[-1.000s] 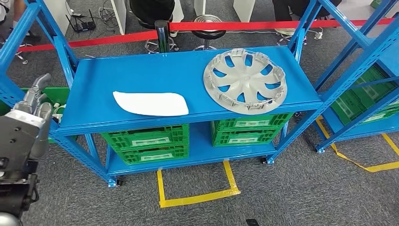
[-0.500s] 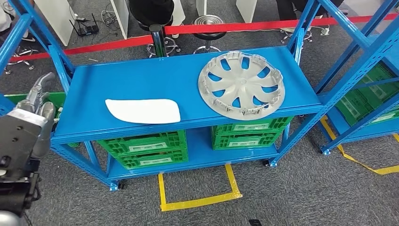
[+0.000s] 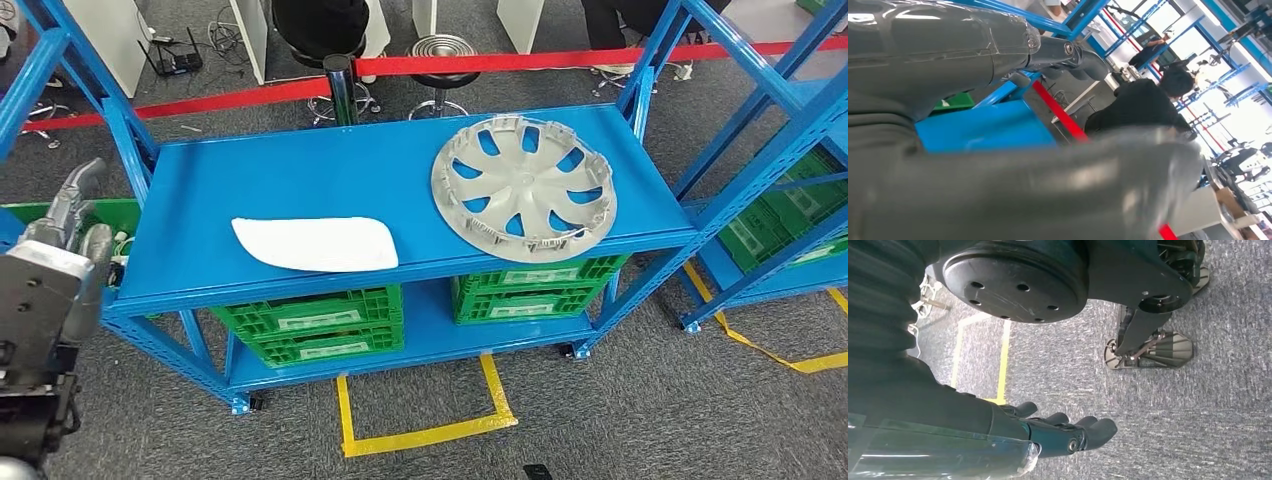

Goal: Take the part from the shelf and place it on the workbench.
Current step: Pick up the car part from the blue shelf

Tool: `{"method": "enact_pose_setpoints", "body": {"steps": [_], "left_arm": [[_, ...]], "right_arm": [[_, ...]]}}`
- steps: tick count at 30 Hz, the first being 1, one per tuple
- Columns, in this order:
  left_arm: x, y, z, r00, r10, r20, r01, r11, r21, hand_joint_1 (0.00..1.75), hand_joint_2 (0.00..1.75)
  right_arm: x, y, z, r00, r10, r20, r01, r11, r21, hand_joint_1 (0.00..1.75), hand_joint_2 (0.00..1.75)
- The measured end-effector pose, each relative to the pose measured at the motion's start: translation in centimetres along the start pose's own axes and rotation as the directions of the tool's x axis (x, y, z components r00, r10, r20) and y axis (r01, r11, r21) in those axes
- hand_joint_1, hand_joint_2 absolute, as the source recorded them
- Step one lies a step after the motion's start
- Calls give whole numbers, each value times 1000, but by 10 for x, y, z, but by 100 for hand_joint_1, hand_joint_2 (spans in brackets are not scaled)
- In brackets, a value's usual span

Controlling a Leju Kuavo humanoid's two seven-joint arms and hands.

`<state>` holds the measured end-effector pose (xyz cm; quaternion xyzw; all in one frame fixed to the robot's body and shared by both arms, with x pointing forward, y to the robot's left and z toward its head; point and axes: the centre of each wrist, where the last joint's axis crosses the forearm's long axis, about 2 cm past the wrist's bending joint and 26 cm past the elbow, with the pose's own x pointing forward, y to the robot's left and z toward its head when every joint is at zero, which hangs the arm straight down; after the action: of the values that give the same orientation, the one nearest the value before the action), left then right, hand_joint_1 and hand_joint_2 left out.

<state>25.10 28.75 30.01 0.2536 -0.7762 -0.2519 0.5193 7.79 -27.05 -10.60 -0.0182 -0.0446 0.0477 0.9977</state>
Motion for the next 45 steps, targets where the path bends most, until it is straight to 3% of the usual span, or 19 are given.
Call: {"method": "enact_pose_setpoints", "body": {"steps": [14,19,25,31,37,45], "left_arm": [[14,-20,-15,998,-59,35,63,990,-125,0,175],[25,-37,-29,990,-114,79,128,970,-205,0,175],[50,-76,-56,954,-233,191,286,900,-330,0,175],[65,-142,-78,900,-334,281,435,742,-511,0,175],[42,-201,-88,851,-463,248,505,593,-627,0,175],[-10,-223,-98,745,-650,150,534,447,-718,0,175]], "right_arm": [[3,1,0,1000,11,6,-11,1000,15,0,175],[6,6,1,1000,22,16,-23,999,27,0,175],[8,13,2,999,39,24,-40,998,50,0,175],[10,24,3,995,94,34,-96,993,75,0,175],[10,31,4,988,153,18,-154,983,95,0,175],[9,33,4,979,206,5,-205,974,94,0,175]]}}
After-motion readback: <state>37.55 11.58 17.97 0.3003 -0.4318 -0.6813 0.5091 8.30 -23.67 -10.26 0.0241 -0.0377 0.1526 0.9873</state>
